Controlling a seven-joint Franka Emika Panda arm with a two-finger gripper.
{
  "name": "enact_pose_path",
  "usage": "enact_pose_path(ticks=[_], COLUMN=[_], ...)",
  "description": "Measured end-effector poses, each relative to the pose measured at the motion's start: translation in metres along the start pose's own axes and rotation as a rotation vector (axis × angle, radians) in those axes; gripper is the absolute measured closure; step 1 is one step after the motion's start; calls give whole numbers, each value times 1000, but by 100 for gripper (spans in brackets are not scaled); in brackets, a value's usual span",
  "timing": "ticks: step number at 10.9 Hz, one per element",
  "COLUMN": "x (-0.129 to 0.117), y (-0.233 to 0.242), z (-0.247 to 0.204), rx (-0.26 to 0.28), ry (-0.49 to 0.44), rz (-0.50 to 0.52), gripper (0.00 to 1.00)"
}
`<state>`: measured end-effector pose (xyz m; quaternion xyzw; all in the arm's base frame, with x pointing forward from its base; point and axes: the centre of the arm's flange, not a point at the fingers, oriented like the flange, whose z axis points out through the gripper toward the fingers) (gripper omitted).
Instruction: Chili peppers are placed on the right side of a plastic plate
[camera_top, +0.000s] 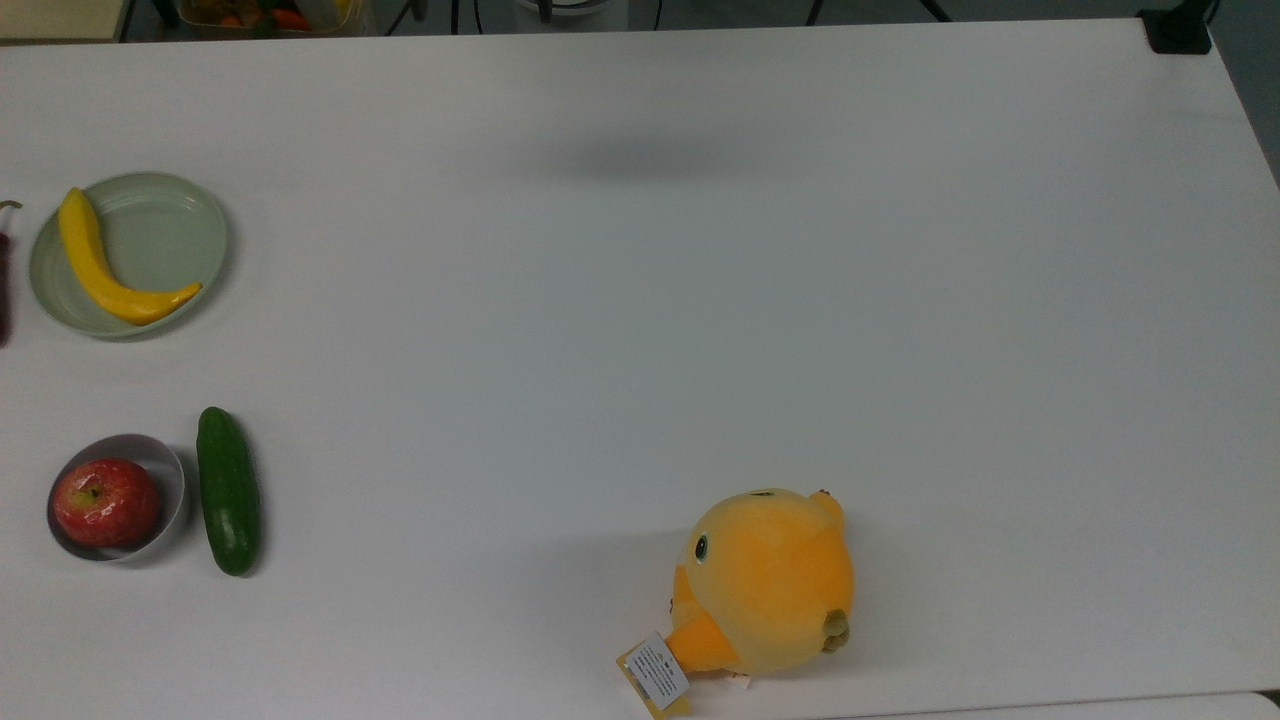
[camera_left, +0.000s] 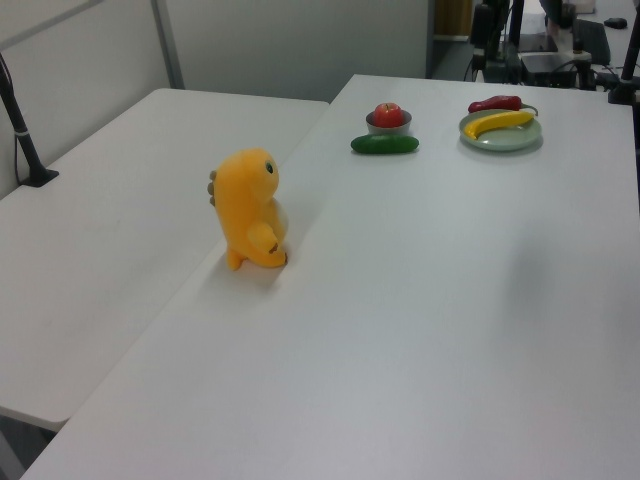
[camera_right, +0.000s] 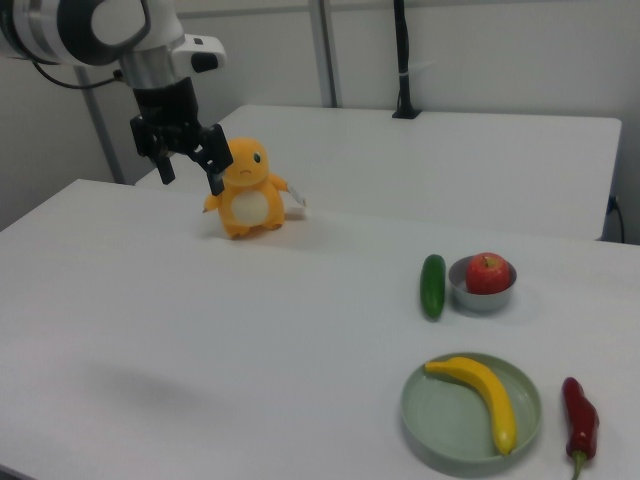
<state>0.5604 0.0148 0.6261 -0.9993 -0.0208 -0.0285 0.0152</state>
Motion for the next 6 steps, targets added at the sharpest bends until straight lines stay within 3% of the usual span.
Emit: enact_pose_path(ticks=[6], x=[1], y=[18], z=[-4], rx=[6], ry=[11], rz=[-29], gripper=[0])
